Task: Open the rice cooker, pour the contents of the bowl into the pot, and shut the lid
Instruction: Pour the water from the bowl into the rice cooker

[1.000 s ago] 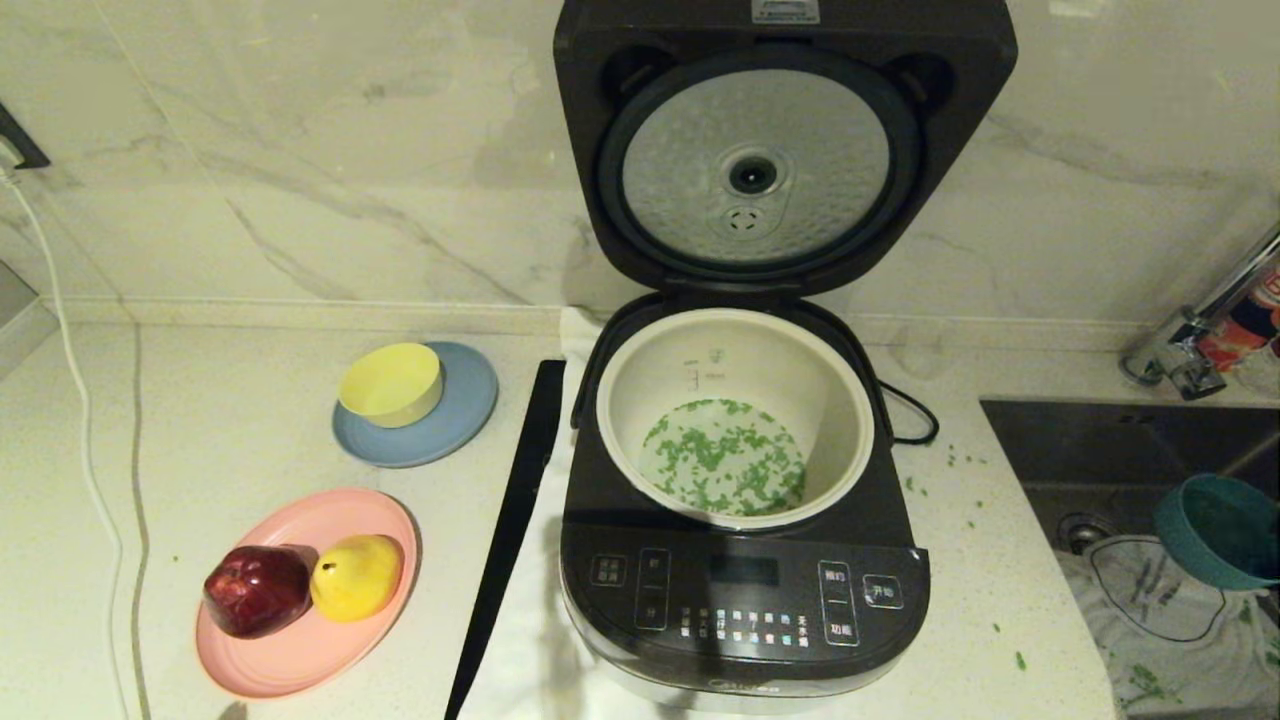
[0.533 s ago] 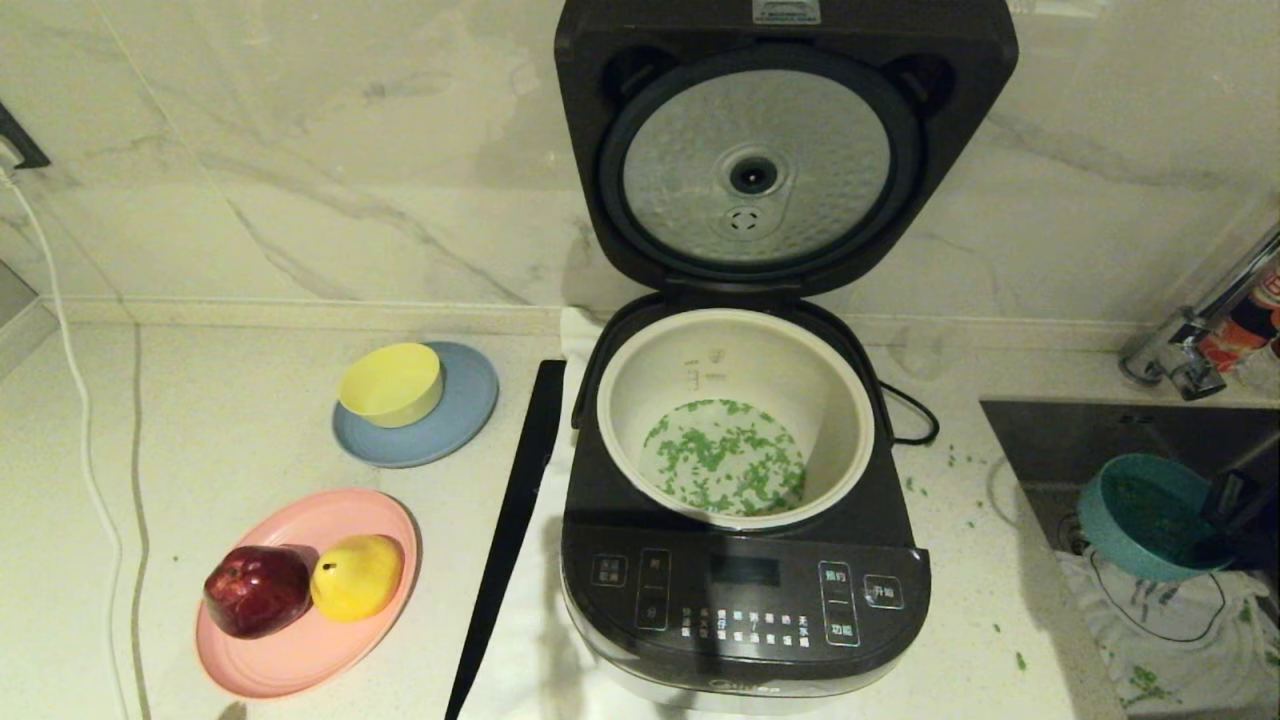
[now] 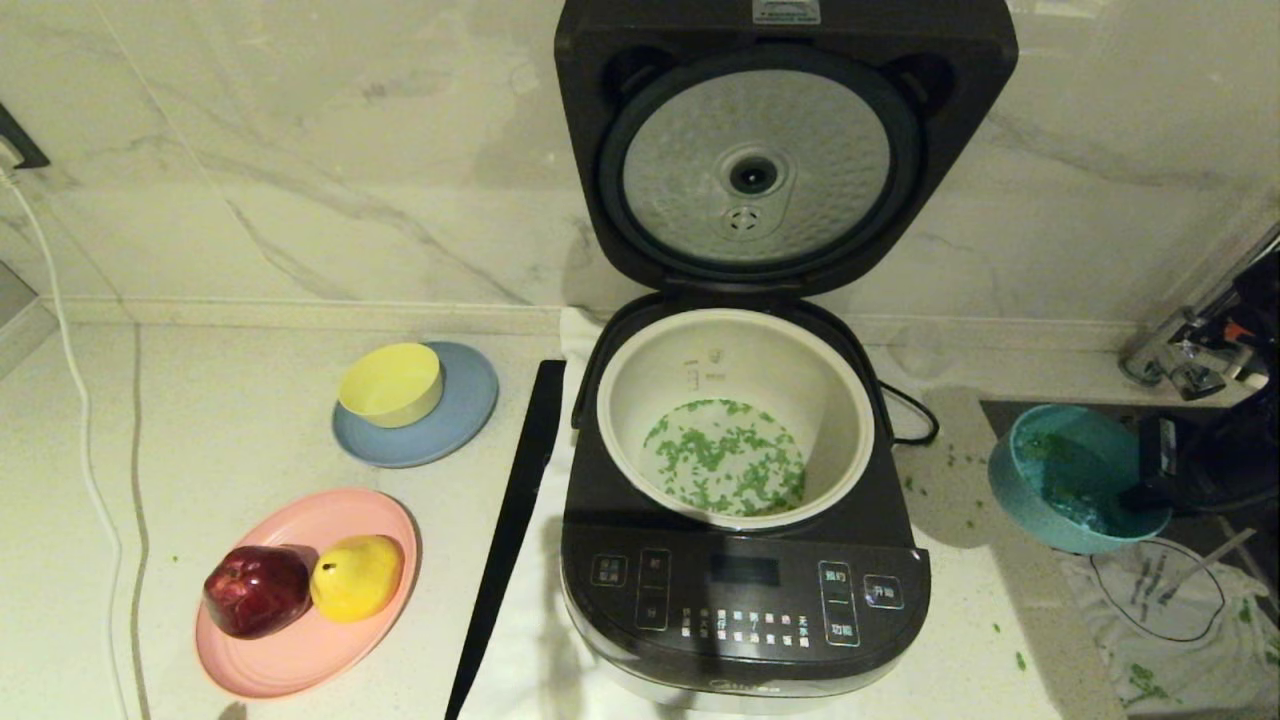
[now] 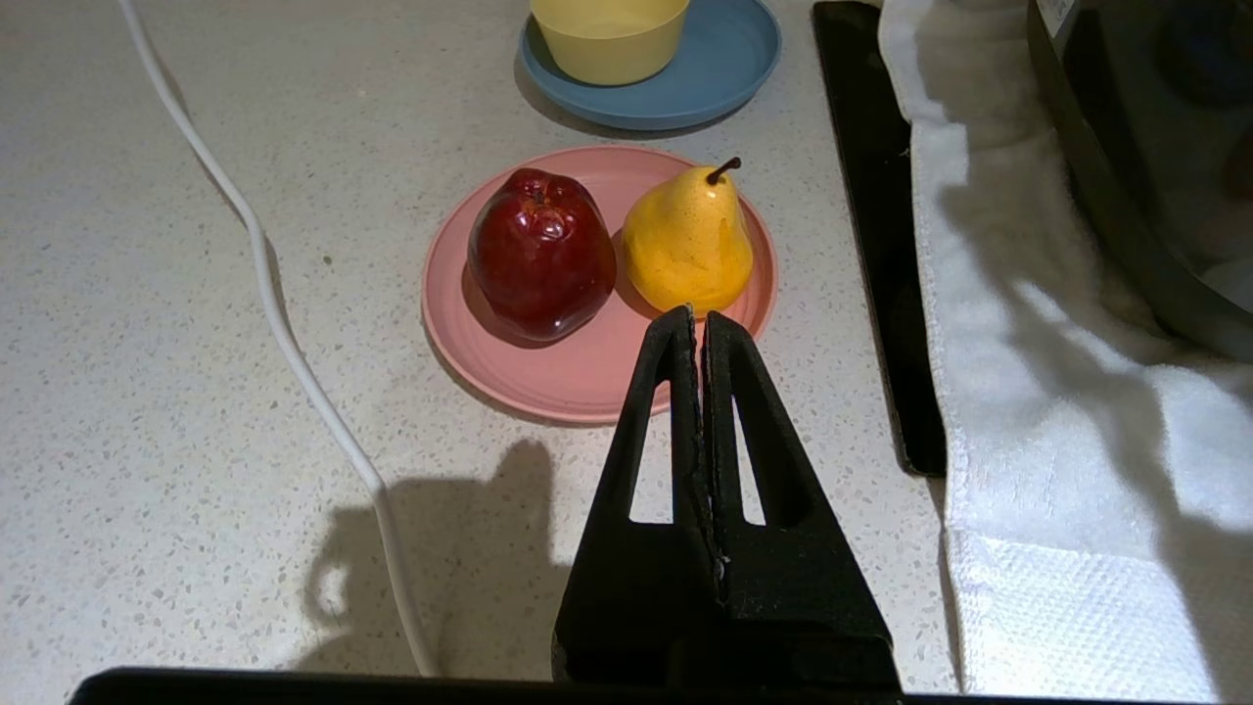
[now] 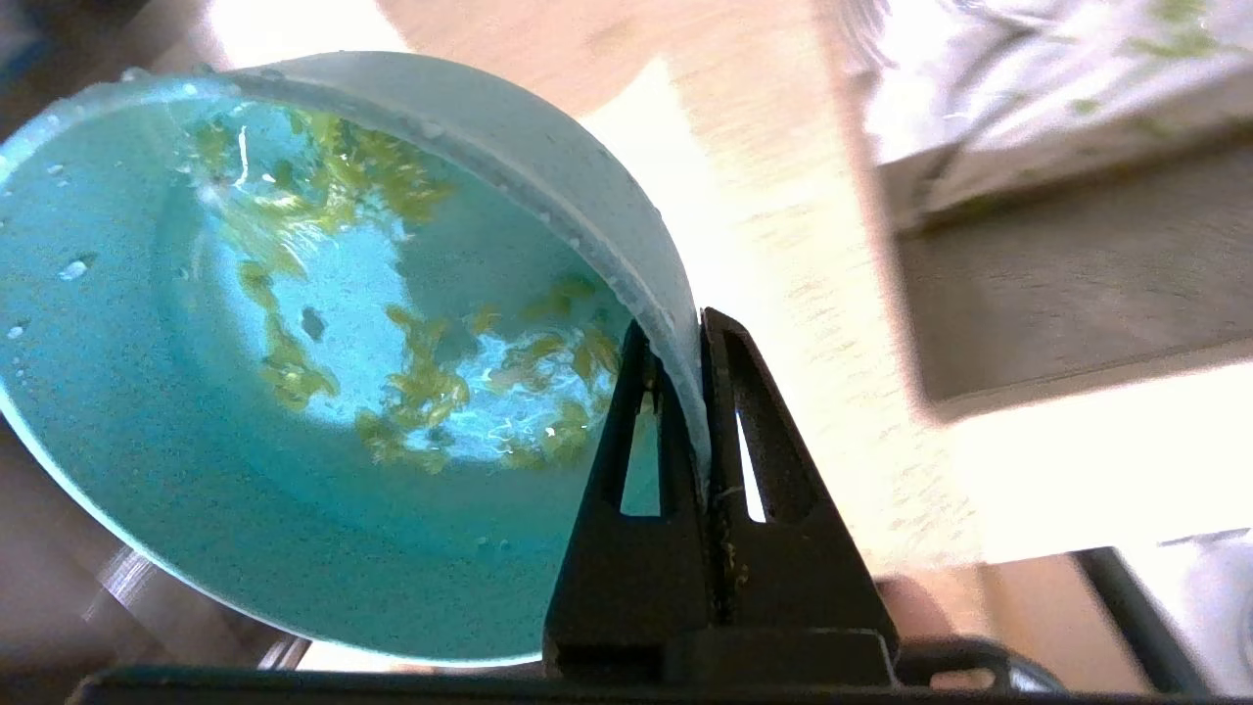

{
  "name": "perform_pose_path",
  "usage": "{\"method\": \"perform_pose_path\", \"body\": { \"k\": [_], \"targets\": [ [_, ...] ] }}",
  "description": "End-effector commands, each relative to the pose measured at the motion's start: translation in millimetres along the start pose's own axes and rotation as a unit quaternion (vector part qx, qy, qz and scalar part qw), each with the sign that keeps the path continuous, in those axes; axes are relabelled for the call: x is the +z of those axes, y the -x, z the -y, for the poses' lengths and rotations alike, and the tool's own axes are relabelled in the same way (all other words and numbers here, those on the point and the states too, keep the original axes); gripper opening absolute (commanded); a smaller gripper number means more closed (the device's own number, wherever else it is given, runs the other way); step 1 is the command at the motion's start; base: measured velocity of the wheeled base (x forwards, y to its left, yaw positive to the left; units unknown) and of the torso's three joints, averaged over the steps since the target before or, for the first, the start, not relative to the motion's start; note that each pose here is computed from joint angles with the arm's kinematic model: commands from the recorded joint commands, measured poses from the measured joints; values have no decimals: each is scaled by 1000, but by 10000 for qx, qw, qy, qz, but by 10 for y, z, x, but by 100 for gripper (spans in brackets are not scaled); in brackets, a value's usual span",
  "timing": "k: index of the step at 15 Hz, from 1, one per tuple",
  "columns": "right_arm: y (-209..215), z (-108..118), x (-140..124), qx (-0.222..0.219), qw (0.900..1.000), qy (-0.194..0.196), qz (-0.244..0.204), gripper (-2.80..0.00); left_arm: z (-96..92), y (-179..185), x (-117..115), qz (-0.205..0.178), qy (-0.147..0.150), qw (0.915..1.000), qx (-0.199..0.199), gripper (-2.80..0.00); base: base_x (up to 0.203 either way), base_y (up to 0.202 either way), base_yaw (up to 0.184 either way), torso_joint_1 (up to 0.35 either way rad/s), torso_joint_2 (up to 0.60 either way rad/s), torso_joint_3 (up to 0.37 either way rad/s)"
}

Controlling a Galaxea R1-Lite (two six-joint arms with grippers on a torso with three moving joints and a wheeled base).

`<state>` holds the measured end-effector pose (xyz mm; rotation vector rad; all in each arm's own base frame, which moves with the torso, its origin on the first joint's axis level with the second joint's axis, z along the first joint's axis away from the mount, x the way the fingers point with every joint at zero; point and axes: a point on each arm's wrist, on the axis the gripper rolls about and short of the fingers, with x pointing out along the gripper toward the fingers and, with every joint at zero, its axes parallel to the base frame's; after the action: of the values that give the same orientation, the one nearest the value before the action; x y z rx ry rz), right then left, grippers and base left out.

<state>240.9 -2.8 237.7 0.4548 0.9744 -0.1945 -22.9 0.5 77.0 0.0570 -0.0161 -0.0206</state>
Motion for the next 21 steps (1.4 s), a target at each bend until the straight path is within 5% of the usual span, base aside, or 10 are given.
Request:
{"method": "perform_pose_path", "body": {
  "k": [1, 11, 21],
  "targets": [
    [195, -266, -46, 330, 9986, 416, 5, -280, 2, -5, -25, -32, -5, 10000, 0, -280, 0, 0, 0, 0, 0, 0],
    [419, -1132, 22, 574, 9860, 1403, 696, -280, 1, -5, -25, -31, 0, 10000, -4, -280, 0, 0, 0, 0, 0, 0],
    [422, -1835, -271, 999, 9674, 2175, 828, -280, 1, -5, -25, -31, -5, 10000, -4, -280, 0, 0, 0, 0, 0, 0]
  ]
}}
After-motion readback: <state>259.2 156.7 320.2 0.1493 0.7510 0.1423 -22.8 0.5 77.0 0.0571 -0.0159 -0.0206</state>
